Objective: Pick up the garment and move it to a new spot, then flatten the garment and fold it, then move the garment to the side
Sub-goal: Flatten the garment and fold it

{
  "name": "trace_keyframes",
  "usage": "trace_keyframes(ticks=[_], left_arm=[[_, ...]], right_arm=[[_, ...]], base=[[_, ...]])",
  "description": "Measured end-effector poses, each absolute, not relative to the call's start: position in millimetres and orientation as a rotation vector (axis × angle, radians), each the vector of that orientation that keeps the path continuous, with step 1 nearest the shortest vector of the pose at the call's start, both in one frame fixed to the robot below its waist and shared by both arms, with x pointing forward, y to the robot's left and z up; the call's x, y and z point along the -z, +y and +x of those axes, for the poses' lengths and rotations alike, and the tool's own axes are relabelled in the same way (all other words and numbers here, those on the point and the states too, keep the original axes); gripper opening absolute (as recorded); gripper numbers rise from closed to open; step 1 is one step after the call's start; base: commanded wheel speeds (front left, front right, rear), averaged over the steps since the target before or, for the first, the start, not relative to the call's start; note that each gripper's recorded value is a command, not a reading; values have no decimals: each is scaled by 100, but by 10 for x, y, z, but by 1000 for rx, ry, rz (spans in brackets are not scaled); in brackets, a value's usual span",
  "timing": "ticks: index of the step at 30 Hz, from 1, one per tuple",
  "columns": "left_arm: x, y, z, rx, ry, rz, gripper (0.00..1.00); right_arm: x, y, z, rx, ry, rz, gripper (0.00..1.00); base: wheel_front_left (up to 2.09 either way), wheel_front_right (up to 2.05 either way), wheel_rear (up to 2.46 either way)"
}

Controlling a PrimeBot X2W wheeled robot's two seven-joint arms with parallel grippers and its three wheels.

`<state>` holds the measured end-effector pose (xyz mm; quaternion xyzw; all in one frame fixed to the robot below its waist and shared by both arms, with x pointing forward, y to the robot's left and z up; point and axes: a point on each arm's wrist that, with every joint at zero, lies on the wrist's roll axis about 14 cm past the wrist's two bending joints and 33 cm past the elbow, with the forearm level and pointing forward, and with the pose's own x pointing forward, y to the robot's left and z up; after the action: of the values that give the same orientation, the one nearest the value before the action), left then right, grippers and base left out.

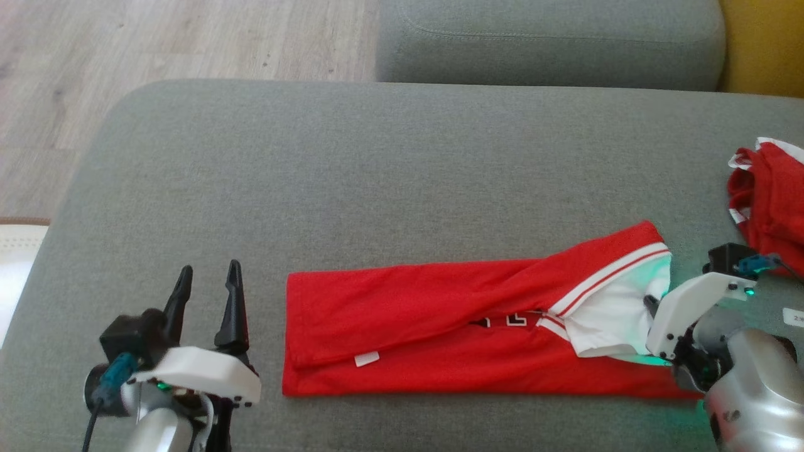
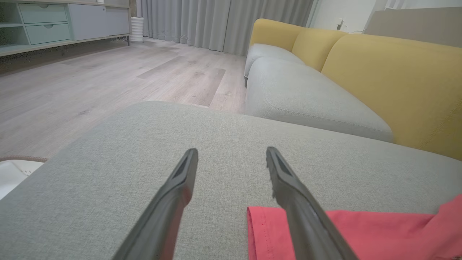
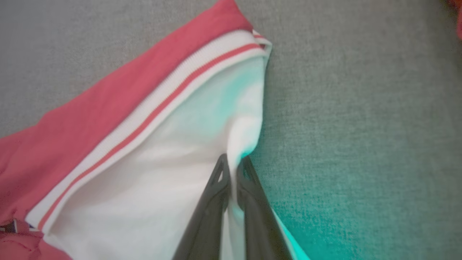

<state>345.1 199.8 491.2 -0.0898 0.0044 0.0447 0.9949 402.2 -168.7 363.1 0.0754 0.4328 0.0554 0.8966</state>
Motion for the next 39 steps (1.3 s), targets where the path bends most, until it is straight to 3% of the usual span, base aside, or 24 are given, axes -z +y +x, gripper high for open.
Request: trace_keyframes(ticks=[5, 11, 15, 25, 31, 39], left_arm=[[-4914, 1946, 3473, -74, 8, -174, 100], [-4957, 1935, 3505, -72, -6, -180, 100], [-4966, 1907, 3509, -64, -8, -182, 100], [-4948, 1973, 3419, -87, -8, -191, 100], [-4913, 2145, 3281, -146, -4, -186, 100], [-4824, 2357, 3063, -218, 15, -187, 100]], right_arm=[[-3737, -1869, 4080, -79, 804, 137, 0], [-3969, -2523, 4132, 36, 715, 40, 0], [-4117, -2559, 4190, 36, 660, 26, 0], [-4810, -1069, 4444, -344, 398, -39, 0], [-4617, -148, 4055, -577, 472, -27, 0], [-4382, 378, 3823, -726, 554, -45, 0]], base=[[0, 0, 0], [0, 0, 0], [0, 0, 0], [0, 0, 0], [0, 0, 0], [0, 0, 0]])
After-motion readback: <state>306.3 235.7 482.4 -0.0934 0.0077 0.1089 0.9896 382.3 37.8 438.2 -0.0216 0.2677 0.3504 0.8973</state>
